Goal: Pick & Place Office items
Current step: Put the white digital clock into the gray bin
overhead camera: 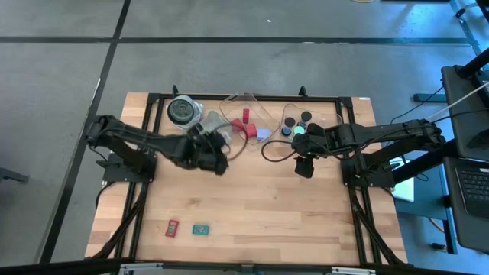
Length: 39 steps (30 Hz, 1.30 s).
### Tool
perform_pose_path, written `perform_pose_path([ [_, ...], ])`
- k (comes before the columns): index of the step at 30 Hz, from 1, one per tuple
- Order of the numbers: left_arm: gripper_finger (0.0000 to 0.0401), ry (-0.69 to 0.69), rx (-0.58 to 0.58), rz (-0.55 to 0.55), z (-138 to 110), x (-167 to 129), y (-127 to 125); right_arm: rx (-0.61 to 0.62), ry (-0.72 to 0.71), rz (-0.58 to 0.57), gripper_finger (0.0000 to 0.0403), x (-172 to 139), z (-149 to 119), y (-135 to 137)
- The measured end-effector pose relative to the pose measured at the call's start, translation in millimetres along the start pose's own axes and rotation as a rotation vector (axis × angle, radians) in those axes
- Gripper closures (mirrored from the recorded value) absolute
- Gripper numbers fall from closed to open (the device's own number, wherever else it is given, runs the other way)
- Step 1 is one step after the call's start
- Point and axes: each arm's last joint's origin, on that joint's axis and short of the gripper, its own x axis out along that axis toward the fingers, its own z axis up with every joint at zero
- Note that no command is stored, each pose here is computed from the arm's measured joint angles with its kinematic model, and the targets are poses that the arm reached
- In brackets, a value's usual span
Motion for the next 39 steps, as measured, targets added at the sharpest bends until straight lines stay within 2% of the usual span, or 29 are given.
perform_pose_path([
  [3,0.0247,0.085,-0.014,0.078,0,13,17,-0.014,-0.010,-0.028,0.0154,0,0,-1],
  [6,0.0247,0.151,-0.033,0.106,-3,31,26,-0.023,-0.022,-0.063,0.0154,0,1,-2],
  [15,0.0247,0.338,-0.040,0.161,-36,77,42,-0.031,-0.040,-0.096,0.0154,0,2,-3],
  [18,0.0247,0.378,-0.056,0.142,-48,88,43,-0.031,-0.040,-0.096,0.0154,0,2,-3],
  [26,0.0247,0.433,-0.073,0.009,-73,112,38,-0.023,-0.080,-0.145,0.0154,-1,4,-3],
  [31,0.0247,0.449,-0.083,-0.045,-77,120,40,-0.013,-0.121,-0.189,0.0154,-1,7,-4],
  [39,0.0240,0.451,-0.077,-0.041,-76,122,43,-0.003,-0.159,-0.233,0.0154,-1,10,-5],
])
